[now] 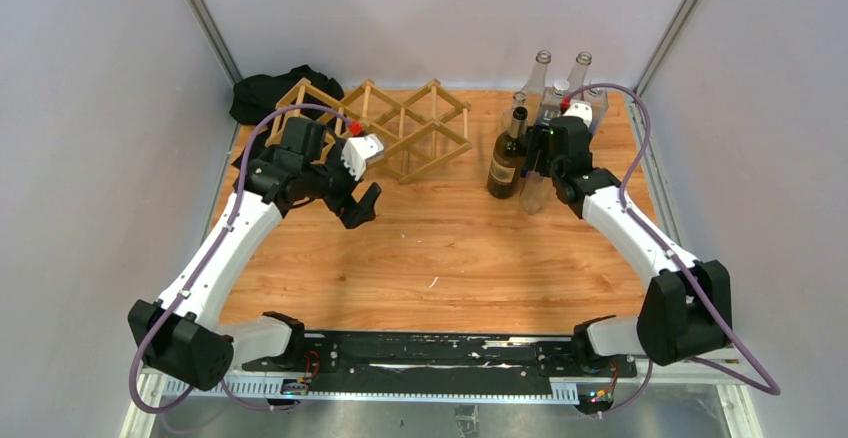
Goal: Take the wine bottle off the wine rack
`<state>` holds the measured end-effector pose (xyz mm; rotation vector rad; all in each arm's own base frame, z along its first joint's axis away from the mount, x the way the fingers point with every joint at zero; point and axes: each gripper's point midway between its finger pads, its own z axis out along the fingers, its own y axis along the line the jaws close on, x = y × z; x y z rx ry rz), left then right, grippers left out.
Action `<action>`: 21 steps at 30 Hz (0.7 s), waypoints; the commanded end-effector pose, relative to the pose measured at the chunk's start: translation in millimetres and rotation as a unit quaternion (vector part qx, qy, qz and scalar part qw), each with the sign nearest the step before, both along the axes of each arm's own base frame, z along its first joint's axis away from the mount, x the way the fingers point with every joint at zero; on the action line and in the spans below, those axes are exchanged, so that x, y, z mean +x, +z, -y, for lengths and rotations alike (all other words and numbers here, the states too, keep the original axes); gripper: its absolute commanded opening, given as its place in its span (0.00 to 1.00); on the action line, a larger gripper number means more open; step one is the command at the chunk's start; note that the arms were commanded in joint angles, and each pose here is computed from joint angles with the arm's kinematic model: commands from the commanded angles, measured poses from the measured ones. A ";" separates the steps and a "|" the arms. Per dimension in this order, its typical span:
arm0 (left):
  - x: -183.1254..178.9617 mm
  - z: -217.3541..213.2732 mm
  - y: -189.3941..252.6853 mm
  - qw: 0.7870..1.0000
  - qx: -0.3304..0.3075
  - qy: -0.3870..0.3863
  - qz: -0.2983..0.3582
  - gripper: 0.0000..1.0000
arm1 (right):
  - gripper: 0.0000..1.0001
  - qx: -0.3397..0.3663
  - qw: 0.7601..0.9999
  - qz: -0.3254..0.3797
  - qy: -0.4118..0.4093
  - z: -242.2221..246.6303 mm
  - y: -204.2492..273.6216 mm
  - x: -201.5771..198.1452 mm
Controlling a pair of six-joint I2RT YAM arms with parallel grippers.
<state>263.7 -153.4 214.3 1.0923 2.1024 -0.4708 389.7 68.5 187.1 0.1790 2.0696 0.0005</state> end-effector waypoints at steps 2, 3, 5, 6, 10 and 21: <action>-1.1 -2.7 -2.1 1.000 0.006 -0.012 0.018 1.00 | 0.00 0.052 0.996 0.065 -0.026 0.3 34.2 29.7; -1.1 -2.8 -3.2 1.000 0.007 -0.013 0.017 1.00 | 0.01 0.055 0.996 0.063 -0.027 -0.2 32.7 31.6; -2.1 -2.8 -5.0 1.000 0.008 -0.015 0.015 1.00 | 0.07 0.062 0.996 0.059 -0.022 -4.1 30.5 35.2; -2.4 -2.7 -6.0 1.000 0.008 -0.017 0.015 1.00 | 0.11 0.065 0.996 0.058 -0.020 -5.9 30.6 37.8; -4.2 -2.6 -9.1 1.000 0.009 -0.022 0.013 1.00 | 0.35 0.066 0.996 0.058 -0.021 -6.2 31.2 39.0; -2.8 -1.8 -5.3 1.000 0.006 -0.021 0.017 1.00 | 0.90 0.082 0.993 0.084 0.005 -12.6 63.1 28.2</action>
